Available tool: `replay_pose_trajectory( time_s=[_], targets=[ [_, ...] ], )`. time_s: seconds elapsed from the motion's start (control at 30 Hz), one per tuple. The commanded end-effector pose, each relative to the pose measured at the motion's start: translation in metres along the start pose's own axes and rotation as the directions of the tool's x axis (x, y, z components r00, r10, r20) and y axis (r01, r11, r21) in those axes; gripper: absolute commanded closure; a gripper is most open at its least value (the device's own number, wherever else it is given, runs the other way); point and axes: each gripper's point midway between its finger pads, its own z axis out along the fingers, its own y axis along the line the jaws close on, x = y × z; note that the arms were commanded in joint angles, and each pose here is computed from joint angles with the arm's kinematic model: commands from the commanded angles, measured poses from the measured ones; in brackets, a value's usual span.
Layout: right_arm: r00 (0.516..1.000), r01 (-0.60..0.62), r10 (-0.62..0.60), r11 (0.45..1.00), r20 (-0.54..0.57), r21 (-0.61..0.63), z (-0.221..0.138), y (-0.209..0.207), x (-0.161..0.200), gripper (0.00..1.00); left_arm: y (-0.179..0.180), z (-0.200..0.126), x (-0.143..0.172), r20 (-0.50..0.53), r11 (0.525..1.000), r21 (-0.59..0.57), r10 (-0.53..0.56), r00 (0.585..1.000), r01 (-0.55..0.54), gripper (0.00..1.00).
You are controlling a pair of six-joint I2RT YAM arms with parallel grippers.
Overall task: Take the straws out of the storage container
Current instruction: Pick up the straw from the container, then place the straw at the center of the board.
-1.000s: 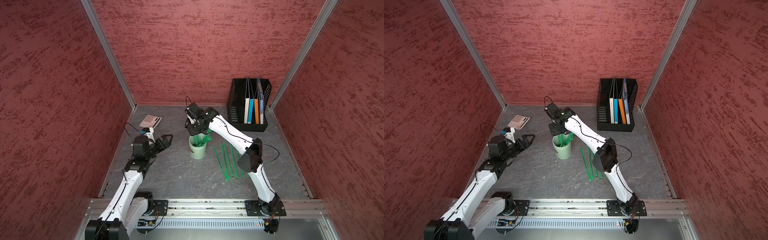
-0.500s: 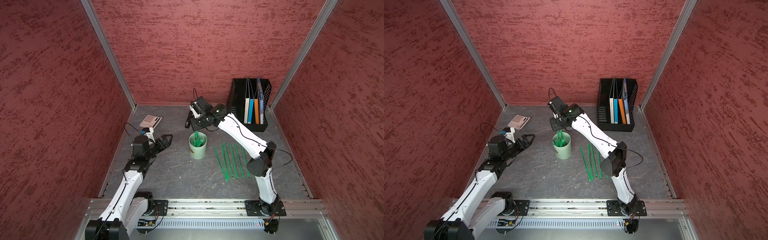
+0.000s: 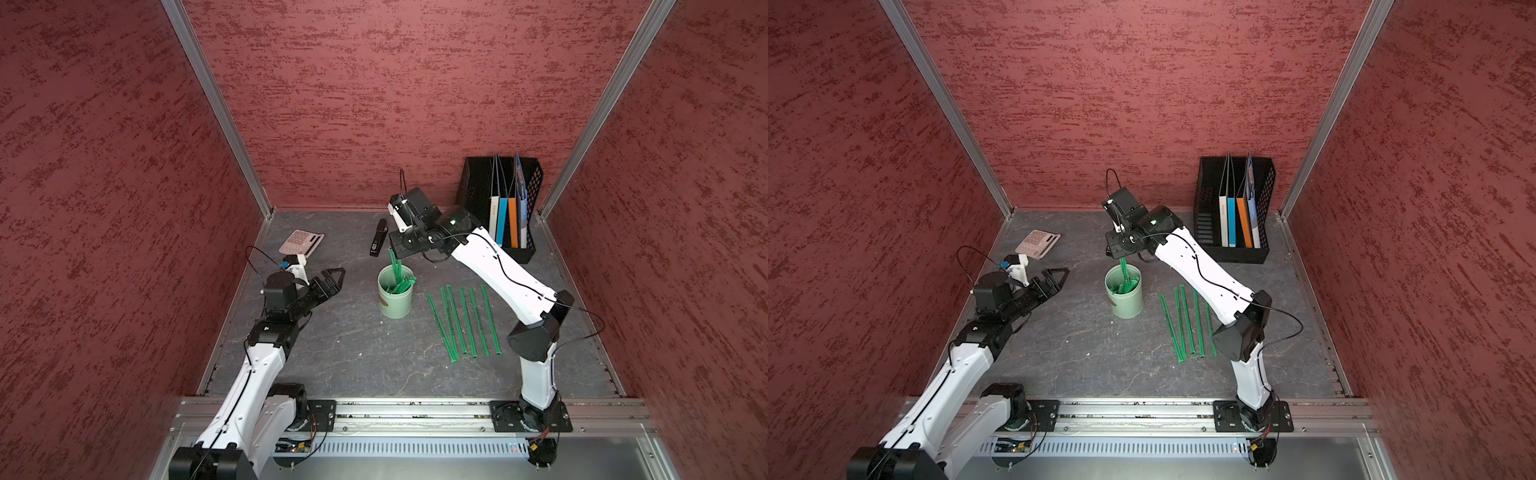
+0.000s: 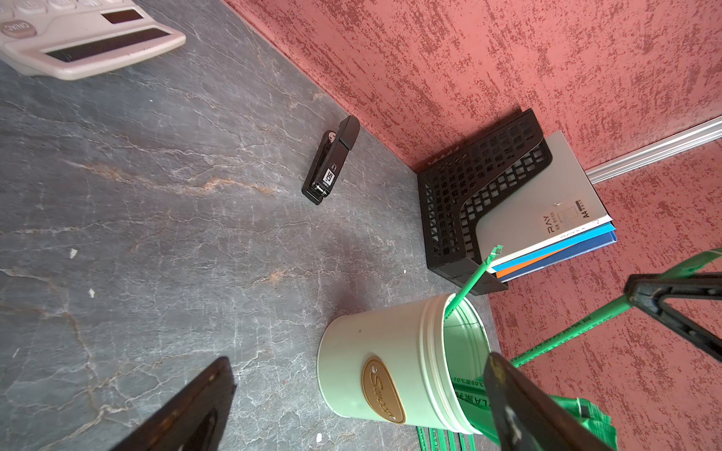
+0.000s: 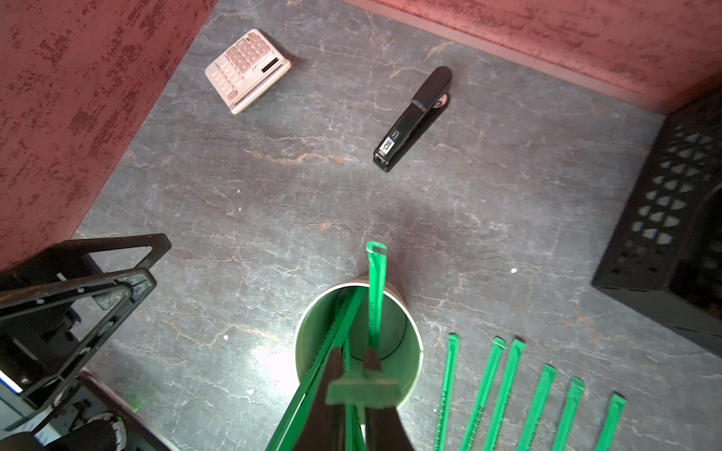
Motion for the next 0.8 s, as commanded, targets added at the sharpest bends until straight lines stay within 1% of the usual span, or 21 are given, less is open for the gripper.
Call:
replay_pose_trajectory(
  time_s=[0.0, 0.07, 0.37, 0.47, 0.6, 0.7, 0.77],
  targets=[
    [0.996, 0.022, -0.027, 0.998, 0.089, 0.059, -0.042, -0.014, -0.012, 0.92, -0.005, -0.001, -0.006, 0.016, 1.0, 0.02, 0.0, 1.0, 0.0, 0.0],
    [0.993, 0.022, -0.031, 0.997, 0.113, 0.076, -0.053, -0.019, -0.015, 0.92, -0.005, -0.001, -0.006, 0.015, 1.0, 0.019, 0.001, 1.0, -0.001, 0.0],
    [0.971, -0.006, -0.011, 0.997, 0.237, 0.071, -0.091, -0.025, -0.03, 0.92, -0.005, -0.001, -0.005, 0.014, 1.0, 0.019, -0.005, 1.0, 0.004, 0.0],
    [0.95, -0.02, -0.009, 0.996, 0.313, 0.09, -0.114, -0.032, -0.039, 0.93, -0.004, -0.002, -0.005, 0.017, 1.0, 0.016, -0.002, 1.0, 0.002, 0.0],
    [0.903, -0.03, -0.021, 0.993, 0.429, 0.112, -0.154, -0.043, -0.05, 0.93, -0.004, 0.0, -0.004, 0.013, 1.0, 0.02, -0.008, 1.0, 0.007, 0.0],
    [0.874, -0.034, -0.026, 0.993, 0.486, 0.115, -0.181, -0.049, -0.052, 0.92, -0.004, 0.001, -0.004, 0.013, 1.0, 0.027, -0.013, 1.0, 0.013, 0.0],
    [0.864, -0.043, -0.028, 0.991, 0.502, 0.129, -0.192, -0.054, -0.05, 0.92, -0.003, 0.002, -0.003, 0.011, 0.999, 0.029, -0.016, 1.0, 0.016, 0.0]
  ],
)
